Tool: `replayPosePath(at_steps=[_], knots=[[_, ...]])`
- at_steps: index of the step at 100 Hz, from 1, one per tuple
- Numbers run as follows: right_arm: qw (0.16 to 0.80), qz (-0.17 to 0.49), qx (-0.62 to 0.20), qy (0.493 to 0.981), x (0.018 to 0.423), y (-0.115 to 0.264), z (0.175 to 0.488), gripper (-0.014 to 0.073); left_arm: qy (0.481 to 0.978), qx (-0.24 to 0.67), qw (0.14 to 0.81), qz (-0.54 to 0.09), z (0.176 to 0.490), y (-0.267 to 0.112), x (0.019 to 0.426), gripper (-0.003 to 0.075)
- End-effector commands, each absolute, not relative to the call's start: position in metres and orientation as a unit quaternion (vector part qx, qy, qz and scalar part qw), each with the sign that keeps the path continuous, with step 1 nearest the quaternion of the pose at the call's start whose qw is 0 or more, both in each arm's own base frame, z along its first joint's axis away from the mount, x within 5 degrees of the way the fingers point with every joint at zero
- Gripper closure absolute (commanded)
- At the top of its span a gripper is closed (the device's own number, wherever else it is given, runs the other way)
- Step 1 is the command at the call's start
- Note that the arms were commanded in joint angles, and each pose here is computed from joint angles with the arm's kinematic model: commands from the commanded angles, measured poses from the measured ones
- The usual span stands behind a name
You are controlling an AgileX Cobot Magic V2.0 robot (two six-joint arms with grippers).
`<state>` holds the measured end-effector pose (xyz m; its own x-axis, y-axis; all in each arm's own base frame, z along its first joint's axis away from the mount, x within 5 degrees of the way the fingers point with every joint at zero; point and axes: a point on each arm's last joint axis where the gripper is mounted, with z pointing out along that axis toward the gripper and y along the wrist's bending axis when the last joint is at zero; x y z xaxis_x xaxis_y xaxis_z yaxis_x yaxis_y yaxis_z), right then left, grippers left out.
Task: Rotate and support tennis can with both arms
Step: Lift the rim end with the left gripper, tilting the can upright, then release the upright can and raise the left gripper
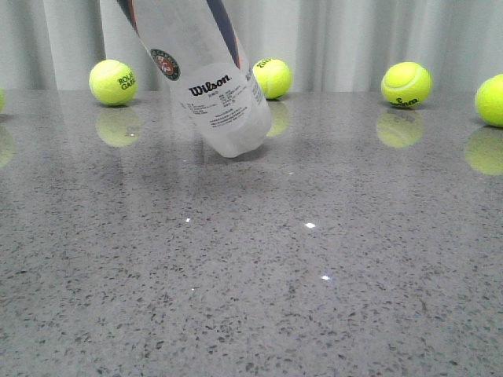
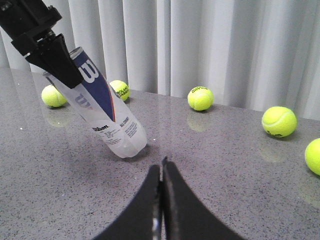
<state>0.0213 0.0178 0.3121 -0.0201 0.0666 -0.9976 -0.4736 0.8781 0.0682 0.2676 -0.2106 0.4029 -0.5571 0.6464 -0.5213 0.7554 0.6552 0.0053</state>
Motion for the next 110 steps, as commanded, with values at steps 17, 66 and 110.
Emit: replayPosePath(at_steps=[17,66,110], knots=[[0.714,0.196,-0.137,0.658,0.021,0.016,0.325,0.0655,0.860,0.399,0.292,-0.128,0.426,-0.207,0.259,0.0367],[0.714,0.196,-0.137,0.658,0.021,0.016,0.325,0.0655,0.844,0.370,0.358,-0.149,0.441,-0.224,0.306,0.0329],[0.714,0.196,-0.137,0.658,0.021,0.016,0.325,0.0655,0.835,0.360,0.371,-0.189,0.453,-0.234,0.328,0.0329]])
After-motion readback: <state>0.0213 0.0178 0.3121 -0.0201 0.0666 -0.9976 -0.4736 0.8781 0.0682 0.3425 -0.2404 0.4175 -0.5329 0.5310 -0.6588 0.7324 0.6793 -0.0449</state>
